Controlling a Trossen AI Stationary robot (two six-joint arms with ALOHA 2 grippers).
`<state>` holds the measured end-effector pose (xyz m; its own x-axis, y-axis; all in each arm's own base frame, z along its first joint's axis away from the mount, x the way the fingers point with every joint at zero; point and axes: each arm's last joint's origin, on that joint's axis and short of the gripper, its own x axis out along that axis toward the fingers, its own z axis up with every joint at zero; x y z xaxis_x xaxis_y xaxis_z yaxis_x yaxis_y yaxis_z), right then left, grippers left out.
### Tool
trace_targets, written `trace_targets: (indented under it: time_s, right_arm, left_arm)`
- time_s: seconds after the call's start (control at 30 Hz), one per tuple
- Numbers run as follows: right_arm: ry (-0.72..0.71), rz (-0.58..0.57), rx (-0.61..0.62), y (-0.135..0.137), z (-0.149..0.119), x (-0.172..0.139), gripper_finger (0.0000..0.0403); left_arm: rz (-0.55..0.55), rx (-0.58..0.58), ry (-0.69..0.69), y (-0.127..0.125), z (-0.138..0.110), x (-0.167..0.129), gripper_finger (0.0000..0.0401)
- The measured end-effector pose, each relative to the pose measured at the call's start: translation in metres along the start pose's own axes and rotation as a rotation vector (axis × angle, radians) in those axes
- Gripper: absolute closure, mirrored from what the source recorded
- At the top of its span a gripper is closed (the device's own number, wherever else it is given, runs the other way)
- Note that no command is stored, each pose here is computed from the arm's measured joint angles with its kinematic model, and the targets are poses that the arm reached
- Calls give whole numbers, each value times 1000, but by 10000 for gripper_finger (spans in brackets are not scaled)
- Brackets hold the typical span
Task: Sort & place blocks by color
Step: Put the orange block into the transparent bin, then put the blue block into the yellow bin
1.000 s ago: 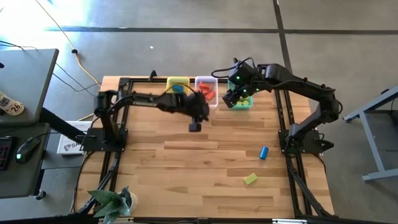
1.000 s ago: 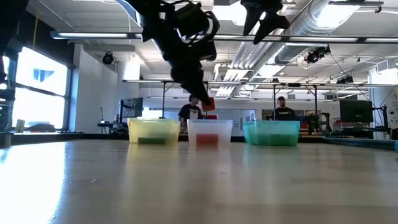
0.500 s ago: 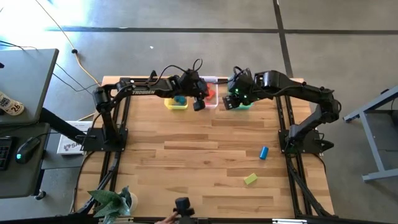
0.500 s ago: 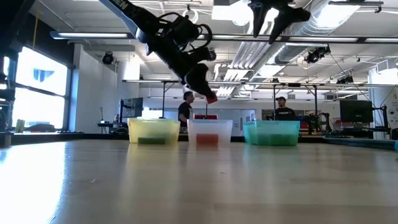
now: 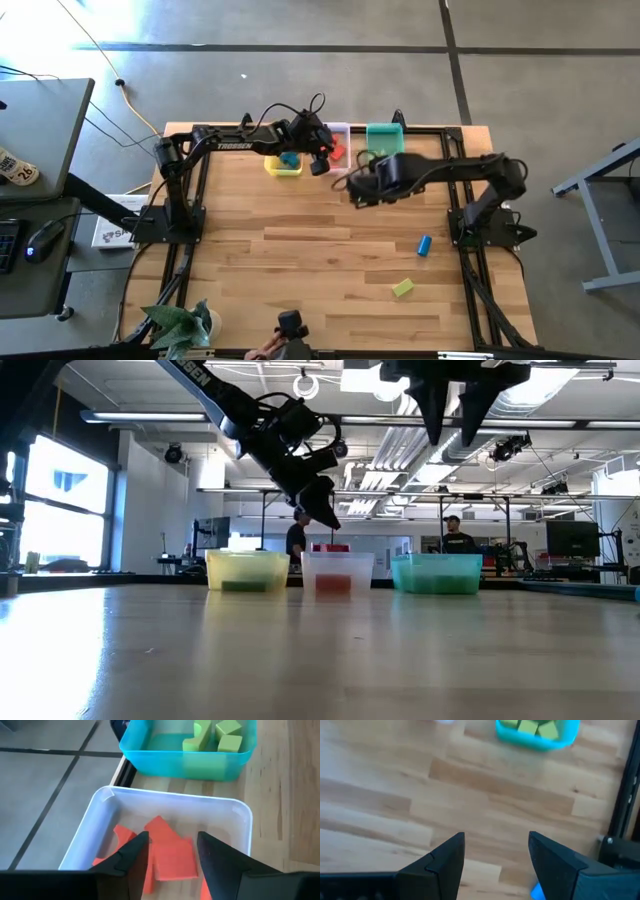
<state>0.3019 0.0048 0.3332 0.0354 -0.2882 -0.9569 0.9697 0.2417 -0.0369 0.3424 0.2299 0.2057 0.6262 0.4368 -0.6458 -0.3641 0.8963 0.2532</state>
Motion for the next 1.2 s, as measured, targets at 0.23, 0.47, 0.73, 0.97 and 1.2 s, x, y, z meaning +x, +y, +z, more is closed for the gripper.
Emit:
trace_targets:
  time_s: [0.23, 0.47, 0.73, 0.97, 1.2]
  right_arm:
    - [15, -48, -72, 20, -32, 11, 197]
    - [-95, -45, -101, 23, -47, 7, 197]
    - [-163, -52, -199, 22, -47, 5, 197]
    - [-209, -55, -285, 11, -46, 1, 197]
    - [-117, -97, -191, -47, -55, 14, 197]
  left_arm:
    - [0, -1, 2, 0, 0, 0, 210]
    - [22, 3, 8, -1, 0, 0, 189]
    - [20, 22, -25, -11, 13, -15, 189]
    - [55, 36, -67, -16, 26, -37, 188]
    - [80, 33, -106, -19, 36, -52, 189]
